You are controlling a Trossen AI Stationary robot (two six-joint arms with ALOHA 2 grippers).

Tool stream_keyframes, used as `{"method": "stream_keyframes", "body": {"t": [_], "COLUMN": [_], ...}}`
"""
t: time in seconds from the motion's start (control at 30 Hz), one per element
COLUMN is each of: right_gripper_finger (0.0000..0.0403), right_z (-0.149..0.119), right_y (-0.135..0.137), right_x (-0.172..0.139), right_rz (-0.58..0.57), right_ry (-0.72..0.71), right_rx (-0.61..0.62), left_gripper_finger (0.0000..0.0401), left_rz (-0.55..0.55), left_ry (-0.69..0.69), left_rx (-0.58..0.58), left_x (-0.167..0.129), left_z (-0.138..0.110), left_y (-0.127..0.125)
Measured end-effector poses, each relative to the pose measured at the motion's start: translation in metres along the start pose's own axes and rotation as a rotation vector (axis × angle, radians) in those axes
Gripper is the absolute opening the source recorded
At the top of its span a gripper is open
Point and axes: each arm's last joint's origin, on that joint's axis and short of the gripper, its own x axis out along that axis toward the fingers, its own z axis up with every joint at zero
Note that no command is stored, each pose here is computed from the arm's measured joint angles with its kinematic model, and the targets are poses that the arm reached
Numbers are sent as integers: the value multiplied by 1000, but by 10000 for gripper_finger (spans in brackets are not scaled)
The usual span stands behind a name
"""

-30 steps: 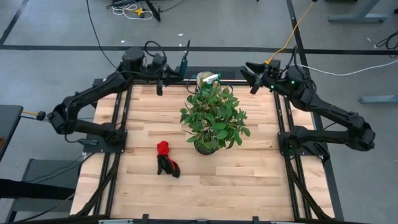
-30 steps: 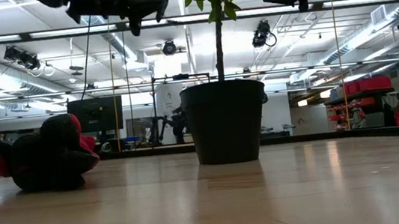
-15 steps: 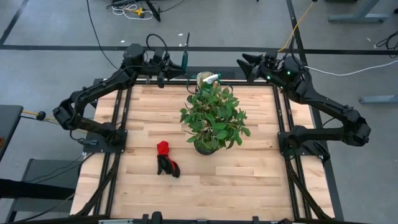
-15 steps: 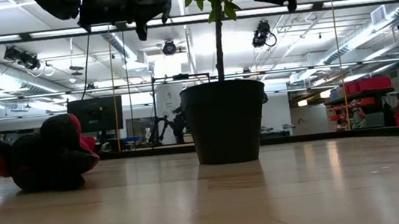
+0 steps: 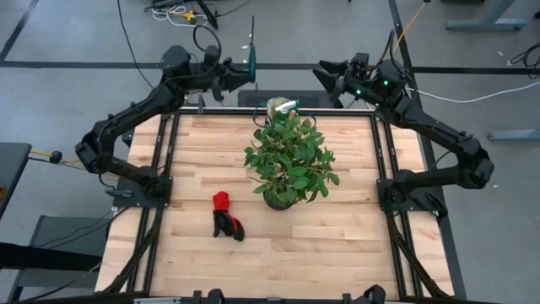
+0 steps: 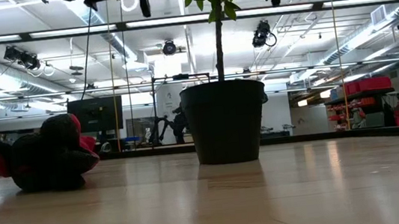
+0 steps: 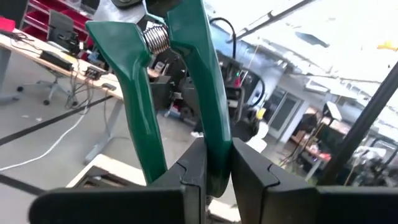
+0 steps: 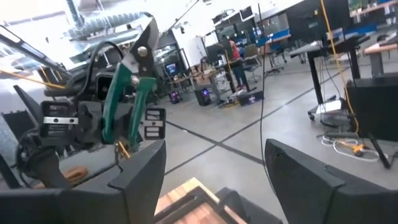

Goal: Pick & Place Garden tools in Gardening bag
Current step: Put the green shear scissor into the gardening bag

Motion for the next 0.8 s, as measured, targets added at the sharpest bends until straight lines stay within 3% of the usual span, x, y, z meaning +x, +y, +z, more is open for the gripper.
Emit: {"method": "stream_keyframes", "body": {"t": [0.23,0.47,0.6,0.8], "right_gripper_finger": [275,275,275,275], "right_z": [12,11,11,9], "right_y": [4,3,3,2], "right_x": [5,5,5,5], "right_rz": [22,12,-4,-18], "right_ry": [-23,-16,-18,13], "right_rx": [-63,-158,-307,-691], "left_gripper_finger": [54,54,63,53], "left_rz": [-56,-72,-25,33], "left_ry": [-7,22,14,0], "left_rx": [-39,-85,-173,-306], "left_x": [19,29,35,42], "left_z": [16,12,6,-3], "left_y": [-3,4,14,26]}}
